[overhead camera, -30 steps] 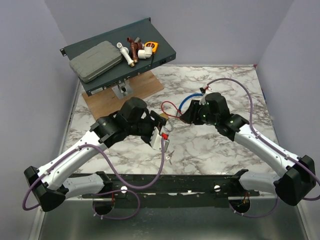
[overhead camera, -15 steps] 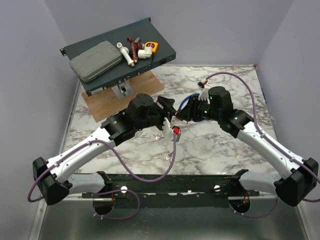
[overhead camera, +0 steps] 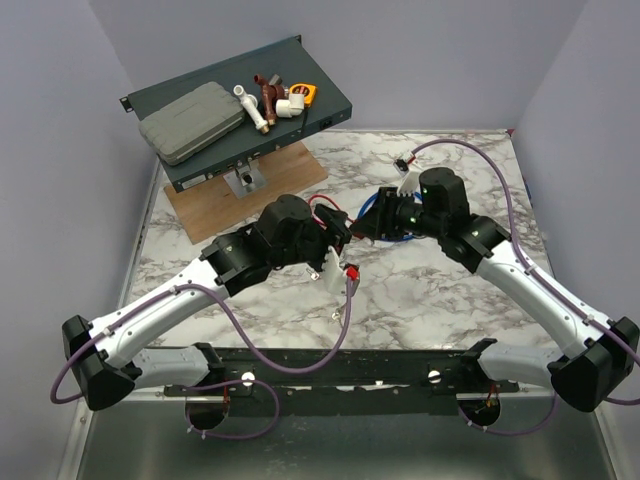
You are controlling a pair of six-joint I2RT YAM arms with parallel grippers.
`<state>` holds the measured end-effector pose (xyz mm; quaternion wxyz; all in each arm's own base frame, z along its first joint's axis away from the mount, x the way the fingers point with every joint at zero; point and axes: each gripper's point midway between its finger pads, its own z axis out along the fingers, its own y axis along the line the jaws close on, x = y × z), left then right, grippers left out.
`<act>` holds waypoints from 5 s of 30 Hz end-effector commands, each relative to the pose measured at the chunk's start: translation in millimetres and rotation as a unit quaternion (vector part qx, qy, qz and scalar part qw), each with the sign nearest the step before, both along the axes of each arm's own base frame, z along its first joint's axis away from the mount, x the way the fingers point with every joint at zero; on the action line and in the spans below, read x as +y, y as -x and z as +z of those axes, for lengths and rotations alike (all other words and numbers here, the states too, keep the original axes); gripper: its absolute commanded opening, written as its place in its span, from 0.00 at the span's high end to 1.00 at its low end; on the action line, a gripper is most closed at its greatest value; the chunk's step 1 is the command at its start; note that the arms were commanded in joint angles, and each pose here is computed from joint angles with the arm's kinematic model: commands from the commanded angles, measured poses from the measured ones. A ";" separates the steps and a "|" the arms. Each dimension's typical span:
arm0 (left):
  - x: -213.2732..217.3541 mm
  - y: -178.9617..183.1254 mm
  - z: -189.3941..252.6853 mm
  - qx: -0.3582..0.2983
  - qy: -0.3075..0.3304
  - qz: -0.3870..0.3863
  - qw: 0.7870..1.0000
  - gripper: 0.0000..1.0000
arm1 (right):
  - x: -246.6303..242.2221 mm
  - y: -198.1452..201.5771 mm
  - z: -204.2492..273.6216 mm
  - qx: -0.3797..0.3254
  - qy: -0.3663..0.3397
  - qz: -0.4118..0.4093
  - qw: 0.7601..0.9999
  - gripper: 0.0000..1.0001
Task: Unlock with the key
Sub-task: Pick up the lock from the center of the board, then unlock the lock.
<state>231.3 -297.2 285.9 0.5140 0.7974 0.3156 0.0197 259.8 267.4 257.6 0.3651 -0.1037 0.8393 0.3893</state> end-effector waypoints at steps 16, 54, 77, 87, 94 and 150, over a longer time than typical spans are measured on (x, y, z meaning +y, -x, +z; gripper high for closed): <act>-4.3 -40.9 9.1 0.013 0.014 0.088 0.996 1.00 | 13.9 28.8 35.2 -0.010 -0.051 0.077 0.996 0.85; 19.3 106.7 99.6 0.376 0.137 -0.054 0.915 1.00 | -6.5 136.2 181.3 -0.376 -0.120 0.332 0.857 0.37; 18.5 112.4 116.3 0.541 0.165 -0.012 0.825 1.00 | -11.3 136.3 205.3 -0.418 -0.113 0.317 0.844 0.64; 17.4 107.0 121.5 0.541 0.181 0.005 0.821 1.00 | -9.9 138.2 195.1 -0.401 -0.108 0.332 0.847 0.73; 16.8 103.2 120.4 0.543 0.183 0.018 0.819 1.00 | -3.7 137.0 190.9 -0.379 -0.115 0.350 0.849 0.74; 12.7 95.7 138.6 0.479 0.179 0.013 0.859 1.00 | 24.4 107.5 141.7 -0.273 -0.072 0.278 0.918 0.74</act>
